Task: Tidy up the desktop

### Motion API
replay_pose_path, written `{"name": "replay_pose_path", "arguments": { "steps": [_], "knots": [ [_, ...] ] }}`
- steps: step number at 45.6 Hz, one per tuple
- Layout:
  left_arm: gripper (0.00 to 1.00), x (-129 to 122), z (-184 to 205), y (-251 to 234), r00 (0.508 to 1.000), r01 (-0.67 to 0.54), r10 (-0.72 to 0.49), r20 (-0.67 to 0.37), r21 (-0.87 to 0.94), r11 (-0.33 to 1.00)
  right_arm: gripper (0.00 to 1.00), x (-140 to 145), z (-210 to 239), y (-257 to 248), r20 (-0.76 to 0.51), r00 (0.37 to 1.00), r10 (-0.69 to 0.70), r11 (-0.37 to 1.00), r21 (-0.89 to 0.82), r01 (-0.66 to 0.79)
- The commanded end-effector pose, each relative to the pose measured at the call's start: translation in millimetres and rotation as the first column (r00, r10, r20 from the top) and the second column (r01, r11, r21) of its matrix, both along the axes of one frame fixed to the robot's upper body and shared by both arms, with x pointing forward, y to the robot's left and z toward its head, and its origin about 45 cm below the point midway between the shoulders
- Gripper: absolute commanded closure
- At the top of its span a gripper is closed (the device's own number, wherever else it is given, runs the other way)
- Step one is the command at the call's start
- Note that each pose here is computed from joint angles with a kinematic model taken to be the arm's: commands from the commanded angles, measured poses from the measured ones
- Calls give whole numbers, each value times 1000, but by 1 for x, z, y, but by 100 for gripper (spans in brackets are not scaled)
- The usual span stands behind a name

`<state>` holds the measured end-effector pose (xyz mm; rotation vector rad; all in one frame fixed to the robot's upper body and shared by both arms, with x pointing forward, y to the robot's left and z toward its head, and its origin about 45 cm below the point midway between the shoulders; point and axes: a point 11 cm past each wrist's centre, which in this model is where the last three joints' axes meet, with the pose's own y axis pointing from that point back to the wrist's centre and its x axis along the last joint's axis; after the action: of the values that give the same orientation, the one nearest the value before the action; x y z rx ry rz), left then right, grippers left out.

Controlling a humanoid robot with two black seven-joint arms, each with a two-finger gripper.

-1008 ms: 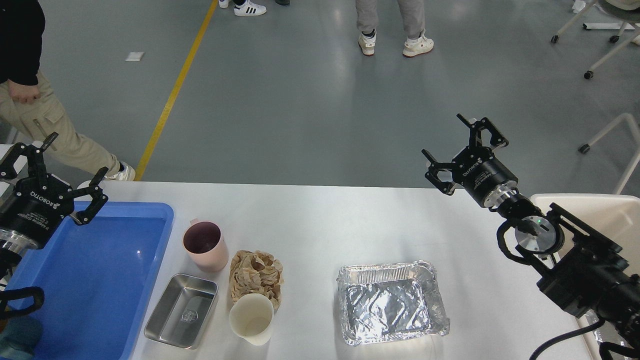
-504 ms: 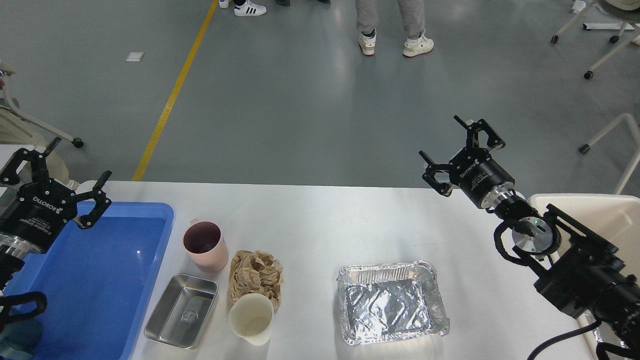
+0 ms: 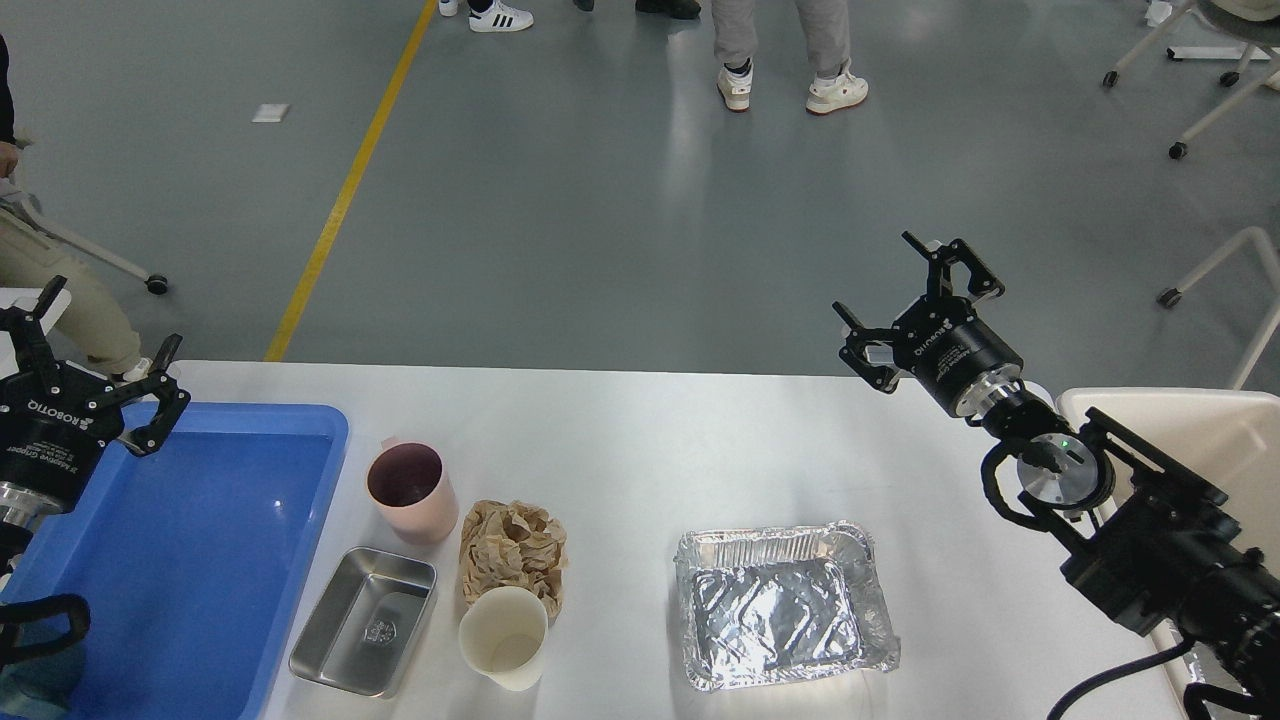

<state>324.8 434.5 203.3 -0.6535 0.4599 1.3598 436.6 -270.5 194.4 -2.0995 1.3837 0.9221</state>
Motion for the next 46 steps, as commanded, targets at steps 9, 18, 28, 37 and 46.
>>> {"name": "replay_pose_path", "arguments": {
  "steps": [9, 18, 28, 37, 46],
  "knots": [
    [2, -3, -2, 3, 1000, -6, 6, 12, -6, 1000, 0, -1, -2, 0, -4, 1000, -1, 1000, 0, 1],
    [2, -3, -2, 2, 1000, -5, 5, 16, -14, 1000, 0, -2, -3, -1, -6, 1000, -2, 1000, -1, 2],
    [2, 2, -4, -9, 999, 41, -41, -7, 80, 996, 0, -3, -4, -1, -9, 1000, -5, 1000, 4, 5],
    [2, 8, -3, -11, 997, 64, -55, -51, 205, 977, 0, -3, -4, 7, -7, 1000, 4, 1000, 20, -4],
    [2, 6, 4, -7, 991, 113, -87, -104, 280, 953, 0, -3, -4, 13, -5, 1000, 12, 999, 32, -12]
  ]
}}
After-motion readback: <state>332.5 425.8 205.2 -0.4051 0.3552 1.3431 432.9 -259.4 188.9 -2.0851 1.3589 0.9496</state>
